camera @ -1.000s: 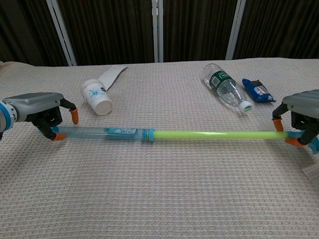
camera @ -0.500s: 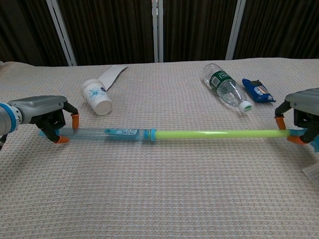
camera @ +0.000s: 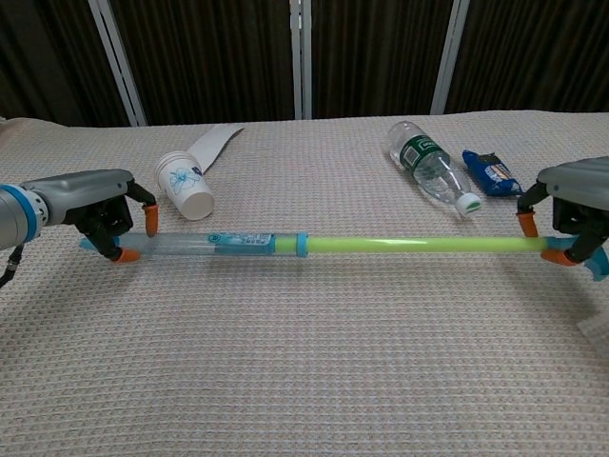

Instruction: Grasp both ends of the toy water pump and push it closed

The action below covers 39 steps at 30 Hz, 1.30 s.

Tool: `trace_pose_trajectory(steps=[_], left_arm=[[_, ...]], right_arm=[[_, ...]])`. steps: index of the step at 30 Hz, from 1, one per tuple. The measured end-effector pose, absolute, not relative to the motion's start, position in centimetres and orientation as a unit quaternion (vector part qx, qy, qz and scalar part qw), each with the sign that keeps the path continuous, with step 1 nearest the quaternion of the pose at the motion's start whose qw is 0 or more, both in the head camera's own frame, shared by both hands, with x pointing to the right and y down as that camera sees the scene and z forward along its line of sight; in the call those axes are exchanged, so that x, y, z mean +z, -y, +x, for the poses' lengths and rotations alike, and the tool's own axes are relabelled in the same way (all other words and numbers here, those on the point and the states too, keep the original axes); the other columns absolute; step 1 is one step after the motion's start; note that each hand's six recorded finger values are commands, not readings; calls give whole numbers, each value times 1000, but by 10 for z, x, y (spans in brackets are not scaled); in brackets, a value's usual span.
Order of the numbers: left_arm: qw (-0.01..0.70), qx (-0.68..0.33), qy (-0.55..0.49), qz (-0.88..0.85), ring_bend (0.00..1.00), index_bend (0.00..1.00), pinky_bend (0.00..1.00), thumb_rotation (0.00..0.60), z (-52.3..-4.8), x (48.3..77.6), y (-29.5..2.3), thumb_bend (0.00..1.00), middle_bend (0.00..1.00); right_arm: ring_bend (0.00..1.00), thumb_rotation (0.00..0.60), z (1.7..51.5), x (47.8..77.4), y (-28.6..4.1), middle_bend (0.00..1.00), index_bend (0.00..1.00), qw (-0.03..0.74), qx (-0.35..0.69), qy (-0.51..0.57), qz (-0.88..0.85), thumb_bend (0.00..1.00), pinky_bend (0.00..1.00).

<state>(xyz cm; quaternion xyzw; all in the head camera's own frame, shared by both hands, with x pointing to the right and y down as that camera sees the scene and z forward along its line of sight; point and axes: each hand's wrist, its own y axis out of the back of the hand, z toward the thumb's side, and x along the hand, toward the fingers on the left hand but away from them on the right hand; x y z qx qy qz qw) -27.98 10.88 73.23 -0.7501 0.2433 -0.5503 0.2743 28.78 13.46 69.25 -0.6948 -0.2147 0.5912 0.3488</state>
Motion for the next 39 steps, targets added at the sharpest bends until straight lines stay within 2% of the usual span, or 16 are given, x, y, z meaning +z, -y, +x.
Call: trace_pose_trajectory(steps=[19,32,34,35,38,39], left_arm=[[284,-504,-245,-778,882,816,977,600,-211,715,-101,442,905],[278,-494,-248,-786,882,805,977,600,-192,714,-104,441,905],[277,-495,-247,-786,882,733,974,600,-192,715,-104,428,905],[277,-496,-246,-785,881,633,969,600,-193,715,-103,417,905],[276,-498,-249,-784,860,274,948,600,-197,715,-102,293,894],[275,-498,-251,-783,853,207,943,600,-199,714,-102,259,887]], right_arm=[[1000,600,224,691,-119,1000,679,369,556,206,-716,433,1000],[1000,600,197,696,-119,1000,675,369,549,204,-721,432,1000],[1000,600,198,696,-119,1000,610,369,550,207,-720,408,1000],[1000,600,199,696,-119,1000,554,368,550,208,-720,376,1000],[1000,600,203,696,-119,1000,177,364,552,212,-719,77,1000],[1000,600,205,696,-119,1000,110,364,553,214,-718,32,1000]])
